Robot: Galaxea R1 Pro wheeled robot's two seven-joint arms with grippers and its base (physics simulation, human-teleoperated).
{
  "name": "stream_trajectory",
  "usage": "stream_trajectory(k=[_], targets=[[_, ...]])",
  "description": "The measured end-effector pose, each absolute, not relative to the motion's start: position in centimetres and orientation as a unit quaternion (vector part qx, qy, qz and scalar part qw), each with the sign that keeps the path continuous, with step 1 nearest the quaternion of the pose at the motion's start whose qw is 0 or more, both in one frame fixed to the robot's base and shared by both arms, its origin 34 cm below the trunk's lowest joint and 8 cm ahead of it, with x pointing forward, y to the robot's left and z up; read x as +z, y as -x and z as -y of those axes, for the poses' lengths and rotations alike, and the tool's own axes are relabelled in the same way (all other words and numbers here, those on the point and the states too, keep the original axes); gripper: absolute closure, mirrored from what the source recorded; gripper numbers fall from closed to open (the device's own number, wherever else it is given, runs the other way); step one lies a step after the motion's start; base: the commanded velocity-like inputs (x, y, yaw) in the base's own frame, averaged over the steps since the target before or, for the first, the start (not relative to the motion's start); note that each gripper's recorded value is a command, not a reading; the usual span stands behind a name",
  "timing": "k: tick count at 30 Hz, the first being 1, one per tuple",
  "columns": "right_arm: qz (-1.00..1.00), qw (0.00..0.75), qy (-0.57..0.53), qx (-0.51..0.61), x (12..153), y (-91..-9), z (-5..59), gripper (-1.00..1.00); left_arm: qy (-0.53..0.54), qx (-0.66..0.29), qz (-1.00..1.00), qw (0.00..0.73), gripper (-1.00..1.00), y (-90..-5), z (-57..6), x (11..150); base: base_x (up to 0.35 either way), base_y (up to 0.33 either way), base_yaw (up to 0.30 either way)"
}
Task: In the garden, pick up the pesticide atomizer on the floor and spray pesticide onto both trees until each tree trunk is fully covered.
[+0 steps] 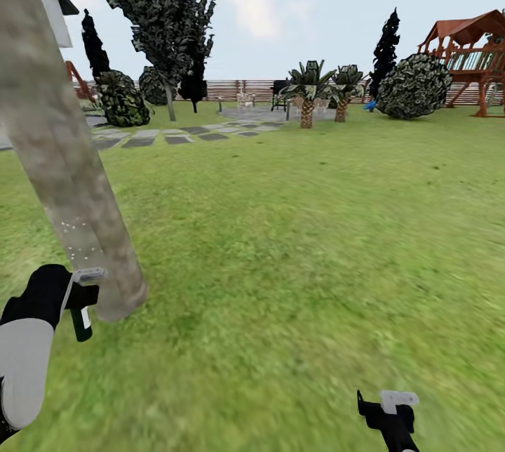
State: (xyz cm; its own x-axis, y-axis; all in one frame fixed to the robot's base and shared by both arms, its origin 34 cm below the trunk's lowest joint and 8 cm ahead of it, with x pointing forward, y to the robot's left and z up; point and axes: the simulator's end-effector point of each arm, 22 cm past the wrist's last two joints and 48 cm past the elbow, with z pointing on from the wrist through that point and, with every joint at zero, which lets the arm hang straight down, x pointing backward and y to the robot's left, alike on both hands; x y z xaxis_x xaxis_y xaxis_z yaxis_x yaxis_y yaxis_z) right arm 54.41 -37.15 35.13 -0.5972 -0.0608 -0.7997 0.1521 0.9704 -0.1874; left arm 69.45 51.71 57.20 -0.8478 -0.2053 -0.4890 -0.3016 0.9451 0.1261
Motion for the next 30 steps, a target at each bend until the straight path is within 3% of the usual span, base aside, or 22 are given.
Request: stream_trajectory(k=[16,23,30], targets=[[-0.886,0.448,-0.026,-0.118,35.09,-54.41,37.07,-1.0,0.135,0.102,-0.955,0.242,1.0,-69.36,-52.12,57.32,0.151,-0.233,0.005],[-0.886,0.448,-0.026,-0.118,35.12,-54.42,37.04,-1.0,0.136,0.103,-0.955,0.243,1.0,-69.32,-52.3,57.45,0.177,-0.21,0.244],[-0.886,0.448,-0.026,-0.118,35.1,-54.41,37.03,-1.0,0.134,0.105,-0.955,0.241,1.0,-69.28,-52.31,57.41,0.206,-0.015,0.275]])
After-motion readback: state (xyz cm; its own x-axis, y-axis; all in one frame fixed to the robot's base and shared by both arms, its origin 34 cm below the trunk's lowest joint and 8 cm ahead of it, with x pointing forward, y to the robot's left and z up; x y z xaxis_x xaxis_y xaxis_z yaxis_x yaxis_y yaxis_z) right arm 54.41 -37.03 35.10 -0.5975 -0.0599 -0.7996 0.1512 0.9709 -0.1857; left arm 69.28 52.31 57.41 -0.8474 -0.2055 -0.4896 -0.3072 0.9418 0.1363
